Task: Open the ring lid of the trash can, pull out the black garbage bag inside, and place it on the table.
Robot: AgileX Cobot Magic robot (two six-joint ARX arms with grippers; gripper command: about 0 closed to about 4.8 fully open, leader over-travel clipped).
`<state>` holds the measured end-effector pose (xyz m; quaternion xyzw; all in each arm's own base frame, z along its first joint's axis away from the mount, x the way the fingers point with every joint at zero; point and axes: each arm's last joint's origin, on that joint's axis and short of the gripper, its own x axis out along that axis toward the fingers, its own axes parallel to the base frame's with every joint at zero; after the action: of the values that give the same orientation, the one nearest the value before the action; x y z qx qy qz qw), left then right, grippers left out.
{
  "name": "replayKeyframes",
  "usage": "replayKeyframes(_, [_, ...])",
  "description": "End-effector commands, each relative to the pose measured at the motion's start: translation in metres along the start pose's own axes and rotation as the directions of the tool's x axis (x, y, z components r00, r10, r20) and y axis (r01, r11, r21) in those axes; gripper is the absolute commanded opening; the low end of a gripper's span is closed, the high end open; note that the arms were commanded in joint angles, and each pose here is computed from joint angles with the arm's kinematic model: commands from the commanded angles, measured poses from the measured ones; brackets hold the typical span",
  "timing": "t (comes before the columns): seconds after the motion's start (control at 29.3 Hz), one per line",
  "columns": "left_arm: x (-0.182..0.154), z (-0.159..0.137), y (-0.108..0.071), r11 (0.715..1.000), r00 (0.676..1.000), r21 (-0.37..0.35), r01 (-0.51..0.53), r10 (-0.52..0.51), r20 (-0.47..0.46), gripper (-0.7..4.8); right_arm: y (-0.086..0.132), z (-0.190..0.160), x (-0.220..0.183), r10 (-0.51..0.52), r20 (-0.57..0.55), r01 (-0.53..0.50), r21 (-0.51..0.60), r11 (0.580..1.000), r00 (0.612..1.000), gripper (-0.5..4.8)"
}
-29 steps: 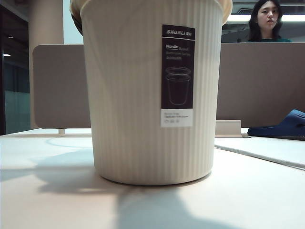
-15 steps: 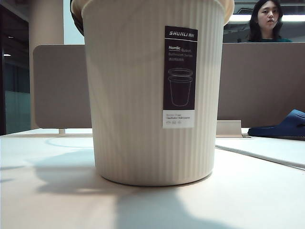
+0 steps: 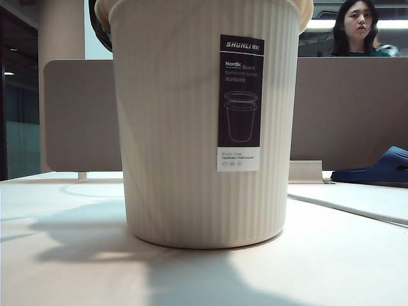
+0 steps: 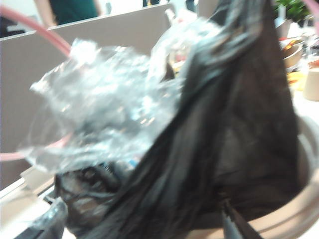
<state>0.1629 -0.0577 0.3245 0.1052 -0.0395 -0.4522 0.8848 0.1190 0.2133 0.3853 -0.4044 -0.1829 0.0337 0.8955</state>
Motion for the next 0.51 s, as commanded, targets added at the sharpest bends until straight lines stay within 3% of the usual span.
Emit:
replayKeyframes(0.03, [0.008,-0.004,0.006,0.999,1.000,0.049,0.002,-0.002,-0.007,4.06,-0.003,0.002,0.000,-0.003,0.023,0.002,0.028,1.000,1.000,-0.02])
replayKeyframes(0.24, [0.023,-0.003,0.019,0.998,1.000,0.064,0.005,-0.004,-0.015,3.90,-0.003,0.003,-0.001,0.000,0.031,-0.002,0.037,0.999,1.000,-0.02])
replayKeyframes(0.31, [0.027,0.002,0.021,0.998,1.000,0.069,0.013,-0.013,-0.008,3.28,-0.002,0.004,-0.003,0.012,0.046,-0.015,0.053,0.998,0.999,-0.02])
replayKeyframes(0.38, [0.029,0.003,0.021,0.997,1.000,0.069,0.021,-0.020,-0.008,3.06,-0.002,0.005,-0.003,0.015,0.054,-0.018,0.054,0.998,0.998,-0.02])
replayKeyframes(0.44, [0.032,0.001,0.019,0.997,0.999,0.060,0.040,-0.039,-0.022,2.03,-0.002,0.005,-0.003,0.017,0.054,-0.020,0.054,0.998,0.998,-0.02])
replayKeyframes(0.51, [0.033,0.000,0.019,0.997,0.999,0.069,0.047,-0.045,-0.027,1.59,-0.002,0.005,-0.003,0.019,0.053,-0.022,0.052,0.998,0.998,-0.02])
